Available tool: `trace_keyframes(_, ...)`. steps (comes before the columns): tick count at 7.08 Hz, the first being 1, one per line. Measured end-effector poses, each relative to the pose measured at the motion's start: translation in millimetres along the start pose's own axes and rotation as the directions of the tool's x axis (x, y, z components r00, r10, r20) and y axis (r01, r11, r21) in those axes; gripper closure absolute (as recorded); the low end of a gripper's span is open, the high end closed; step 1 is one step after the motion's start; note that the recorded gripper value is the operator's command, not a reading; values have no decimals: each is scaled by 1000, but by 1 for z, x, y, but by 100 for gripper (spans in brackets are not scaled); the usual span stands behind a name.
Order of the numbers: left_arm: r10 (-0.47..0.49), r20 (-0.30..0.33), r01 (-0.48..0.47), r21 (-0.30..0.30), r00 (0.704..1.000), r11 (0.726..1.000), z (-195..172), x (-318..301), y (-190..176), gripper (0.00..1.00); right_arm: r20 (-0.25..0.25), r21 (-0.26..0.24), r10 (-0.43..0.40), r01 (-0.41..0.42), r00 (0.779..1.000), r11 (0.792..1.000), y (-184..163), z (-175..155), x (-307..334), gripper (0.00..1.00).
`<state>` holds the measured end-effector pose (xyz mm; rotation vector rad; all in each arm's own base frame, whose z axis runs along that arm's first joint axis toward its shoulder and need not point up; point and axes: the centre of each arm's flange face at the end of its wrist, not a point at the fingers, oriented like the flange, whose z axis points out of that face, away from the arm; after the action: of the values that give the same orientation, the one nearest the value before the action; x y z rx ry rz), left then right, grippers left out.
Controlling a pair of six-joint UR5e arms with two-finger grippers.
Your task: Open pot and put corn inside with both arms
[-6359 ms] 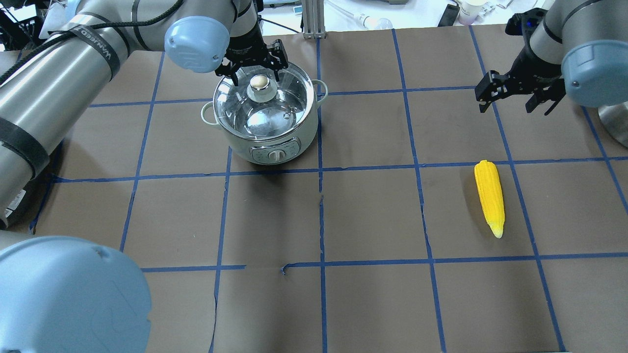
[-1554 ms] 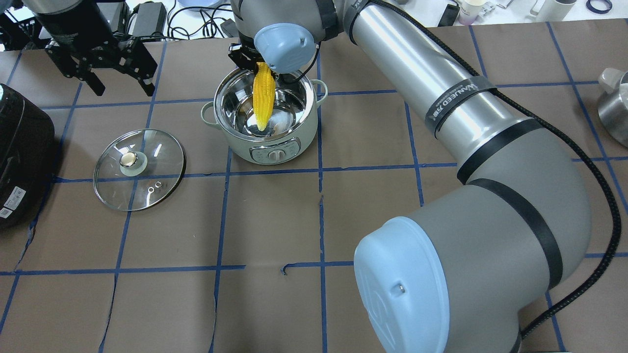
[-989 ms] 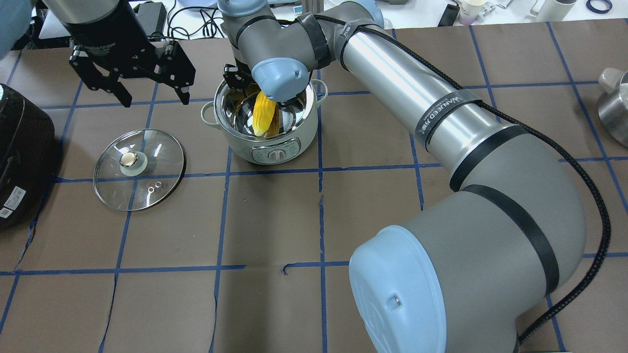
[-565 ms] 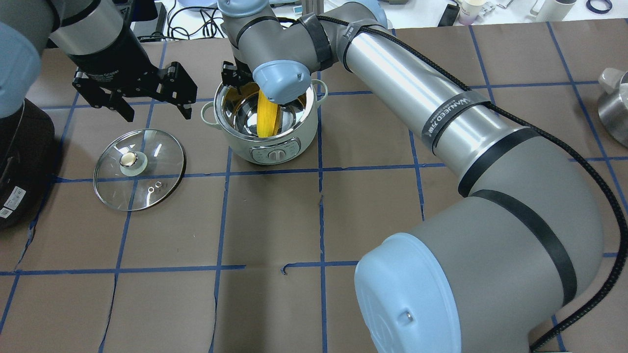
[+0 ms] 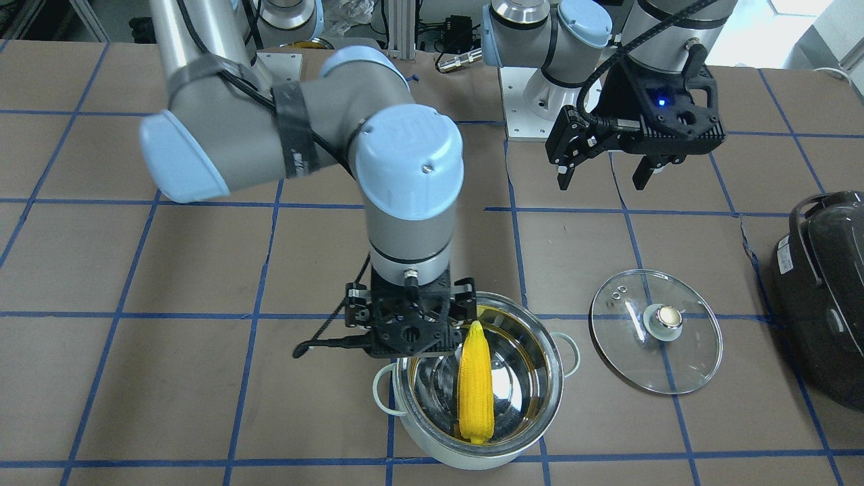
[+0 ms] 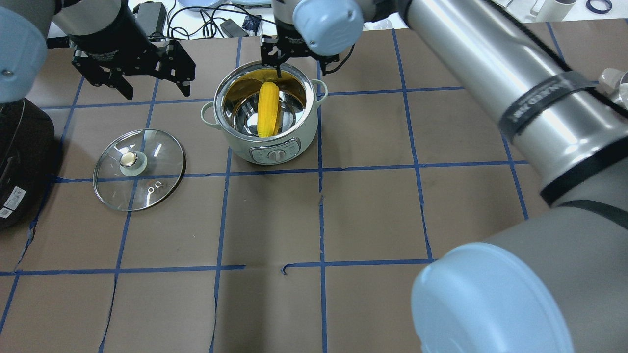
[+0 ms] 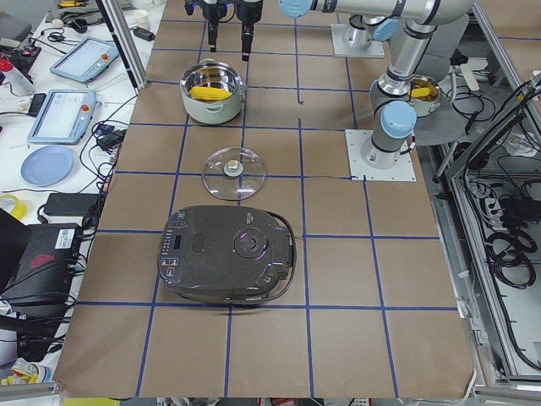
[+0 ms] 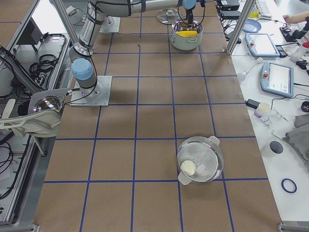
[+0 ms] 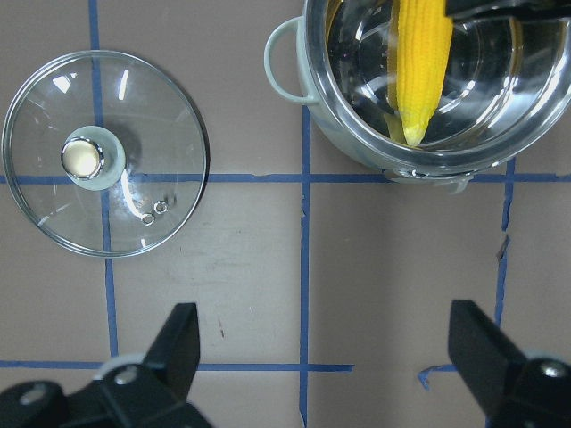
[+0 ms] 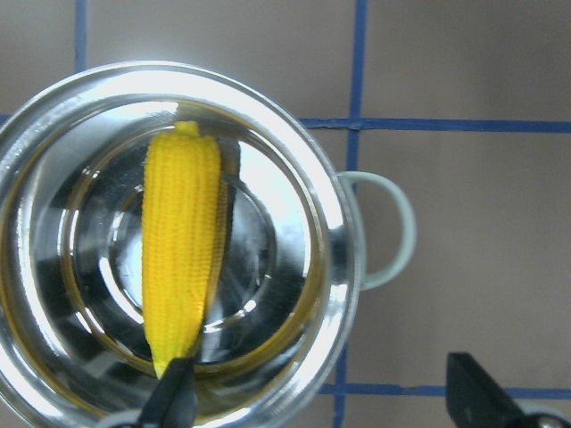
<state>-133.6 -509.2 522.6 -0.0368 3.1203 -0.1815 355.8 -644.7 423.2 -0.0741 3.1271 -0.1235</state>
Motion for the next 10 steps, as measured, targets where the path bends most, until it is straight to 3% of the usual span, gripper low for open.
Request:
trace_keyframes(2,-1,0,1,-8,1000,1000,1,0,-2,0,-20,-56,-16,14,1000,998,22,-54,107,0)
trace_keyframes(4,1,0,-1,-10,1000,1000,2,1,-1,0,-23,-59,-41,40,999,997,80,-98,170,0)
trace_keyframes(6,2,0,-2,-7,1000,1000,1,1,-1,0,-21,-19,-47,47,999,999,130,-109,180,0)
trace_keyframes(8,3,-1,-3,-5,1000,1000,1,0,-1,0,-24,60,-50,51,998,997,137,-104,182,0)
trace_keyframes(10,3,-1,-3,-3,1000,1000,0,0,0,0,-21,106,-49,51,999,993,131,-113,183,0)
